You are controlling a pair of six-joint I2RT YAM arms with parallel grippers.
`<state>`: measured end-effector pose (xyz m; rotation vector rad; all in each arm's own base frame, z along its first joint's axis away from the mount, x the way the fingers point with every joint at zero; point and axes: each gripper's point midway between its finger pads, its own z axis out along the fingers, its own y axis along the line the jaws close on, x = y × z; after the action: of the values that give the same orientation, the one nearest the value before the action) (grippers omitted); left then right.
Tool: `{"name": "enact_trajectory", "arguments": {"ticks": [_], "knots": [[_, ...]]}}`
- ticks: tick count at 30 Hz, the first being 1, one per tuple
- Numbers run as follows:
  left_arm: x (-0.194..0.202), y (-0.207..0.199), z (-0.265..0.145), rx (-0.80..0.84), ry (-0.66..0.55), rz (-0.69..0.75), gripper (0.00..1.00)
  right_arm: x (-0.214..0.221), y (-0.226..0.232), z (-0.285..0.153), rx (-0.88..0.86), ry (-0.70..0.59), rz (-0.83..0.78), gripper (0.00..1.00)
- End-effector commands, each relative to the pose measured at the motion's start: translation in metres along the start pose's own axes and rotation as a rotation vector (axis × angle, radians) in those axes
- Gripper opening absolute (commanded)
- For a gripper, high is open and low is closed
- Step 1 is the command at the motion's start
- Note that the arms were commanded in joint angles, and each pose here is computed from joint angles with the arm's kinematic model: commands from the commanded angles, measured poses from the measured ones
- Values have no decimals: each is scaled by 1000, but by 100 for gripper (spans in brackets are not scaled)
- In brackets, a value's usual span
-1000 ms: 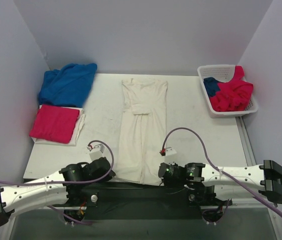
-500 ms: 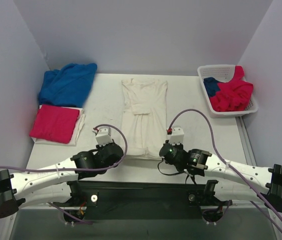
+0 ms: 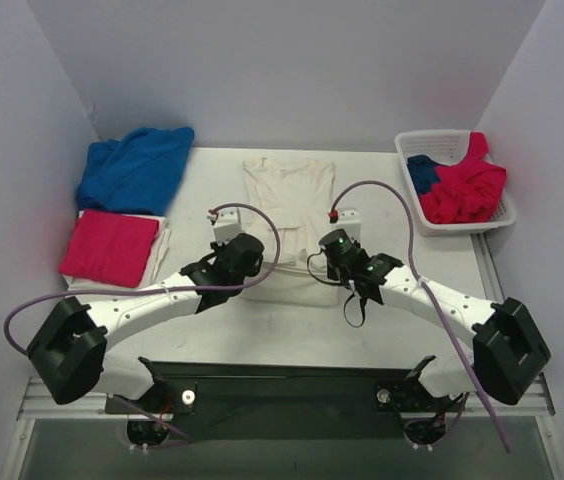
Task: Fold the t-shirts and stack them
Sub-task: Fold the folded rectangular tshirt in 1/3 of the way
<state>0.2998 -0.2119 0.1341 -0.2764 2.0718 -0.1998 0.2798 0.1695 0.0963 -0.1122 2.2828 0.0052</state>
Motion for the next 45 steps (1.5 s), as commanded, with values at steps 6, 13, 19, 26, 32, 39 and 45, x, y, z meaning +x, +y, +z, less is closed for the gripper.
{"name": "enact_trajectory", "arguments": {"ticks": [6, 13, 19, 26, 32, 39, 45], "knots": [[-67, -48, 62, 67, -96, -46, 0, -66, 6, 53, -4, -30, -25, 0], [-73, -52, 119, 49, -45, -34, 0, -96, 5, 100, -18, -9, 27, 0], [-64, -44, 152, -1, 2, -15, 4, -106, 0, 130, -17, 33, 53, 3], [-105, -42, 178, -15, -115, -46, 56, -164, -29, 144, 35, -42, 120, 48], [-133, -54, 160, 62, -175, -39, 62, -169, -25, 128, 20, -38, 80, 48], [-77, -58, 143, 185, 6, 19, 61, -102, 11, 96, -40, 53, -4, 47], [-49, -54, 137, 208, 84, 41, 60, -77, 28, 94, -79, 102, -11, 46]]}}
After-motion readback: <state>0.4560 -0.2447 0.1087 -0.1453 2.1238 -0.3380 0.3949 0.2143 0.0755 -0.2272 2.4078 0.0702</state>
